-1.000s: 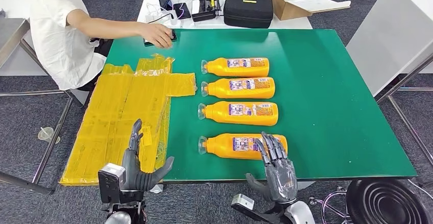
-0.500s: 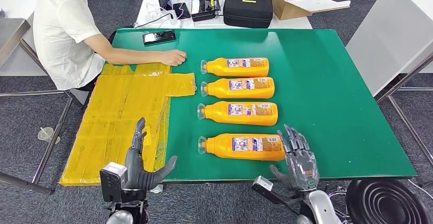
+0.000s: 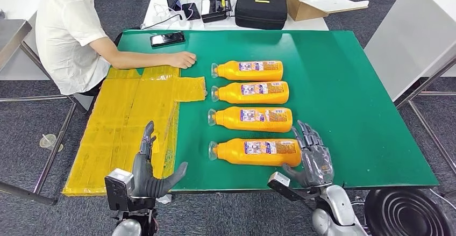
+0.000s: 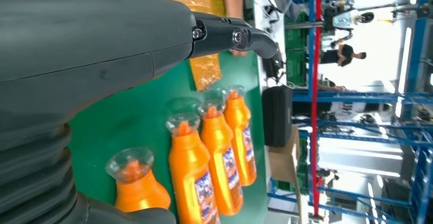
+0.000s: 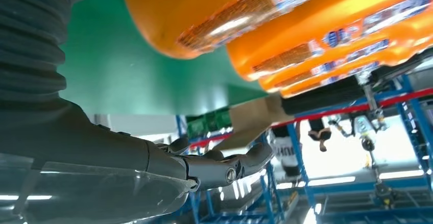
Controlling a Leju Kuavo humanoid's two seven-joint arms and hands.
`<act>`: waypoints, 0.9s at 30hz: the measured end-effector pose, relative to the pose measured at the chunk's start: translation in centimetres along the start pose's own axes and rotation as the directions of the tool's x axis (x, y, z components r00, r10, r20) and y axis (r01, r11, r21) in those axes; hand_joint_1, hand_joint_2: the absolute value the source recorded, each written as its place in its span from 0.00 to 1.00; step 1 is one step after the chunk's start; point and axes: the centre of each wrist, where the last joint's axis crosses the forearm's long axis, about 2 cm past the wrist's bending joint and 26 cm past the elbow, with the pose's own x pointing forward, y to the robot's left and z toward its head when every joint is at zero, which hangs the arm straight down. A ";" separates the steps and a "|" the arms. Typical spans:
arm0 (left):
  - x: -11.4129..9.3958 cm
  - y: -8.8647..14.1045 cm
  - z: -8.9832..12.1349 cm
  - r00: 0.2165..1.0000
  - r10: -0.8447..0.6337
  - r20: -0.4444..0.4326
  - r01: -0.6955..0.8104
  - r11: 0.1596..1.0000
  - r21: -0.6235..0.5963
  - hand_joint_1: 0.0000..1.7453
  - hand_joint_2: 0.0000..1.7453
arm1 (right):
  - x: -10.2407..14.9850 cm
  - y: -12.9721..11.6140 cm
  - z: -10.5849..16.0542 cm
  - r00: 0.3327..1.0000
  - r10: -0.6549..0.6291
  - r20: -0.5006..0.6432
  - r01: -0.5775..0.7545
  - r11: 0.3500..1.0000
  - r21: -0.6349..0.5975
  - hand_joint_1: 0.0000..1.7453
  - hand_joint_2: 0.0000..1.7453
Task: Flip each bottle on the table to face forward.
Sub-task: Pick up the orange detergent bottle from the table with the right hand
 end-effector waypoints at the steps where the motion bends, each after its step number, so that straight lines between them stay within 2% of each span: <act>1: 0.1 -0.1 -0.1 1.000 0.002 0.003 -0.002 1.000 -0.004 0.00 1.00 | 0.1 0.0 -0.4 1.000 -0.017 0.007 0.017 1.000 0.007 0.00 1.00; 7: 0.2 -0.5 -0.7 1.000 0.012 0.012 -0.012 0.999 -0.032 0.00 1.00 | 0.6 0.6 -2.1 0.990 -0.136 0.022 0.135 0.990 0.040 0.00 1.00; 12: 0.2 -0.6 -0.9 1.000 0.013 0.016 -0.012 0.999 -0.040 0.00 1.00 | 1.2 1.3 -2.3 0.984 -0.178 0.023 0.175 0.981 0.088 0.00 1.00; 20: 0.3 -0.8 -1.2 1.000 0.019 0.020 -0.018 0.998 -0.055 0.00 1.00 | 1.0 1.7 -2.5 0.980 -0.196 -0.013 0.196 0.967 0.160 0.00 1.00; 27: 0.3 -0.9 -1.2 0.999 0.034 0.011 -0.033 0.997 -0.068 0.00 1.00 | 0.6 1.7 -2.6 0.985 -0.158 -0.068 0.169 0.962 0.214 0.00 1.00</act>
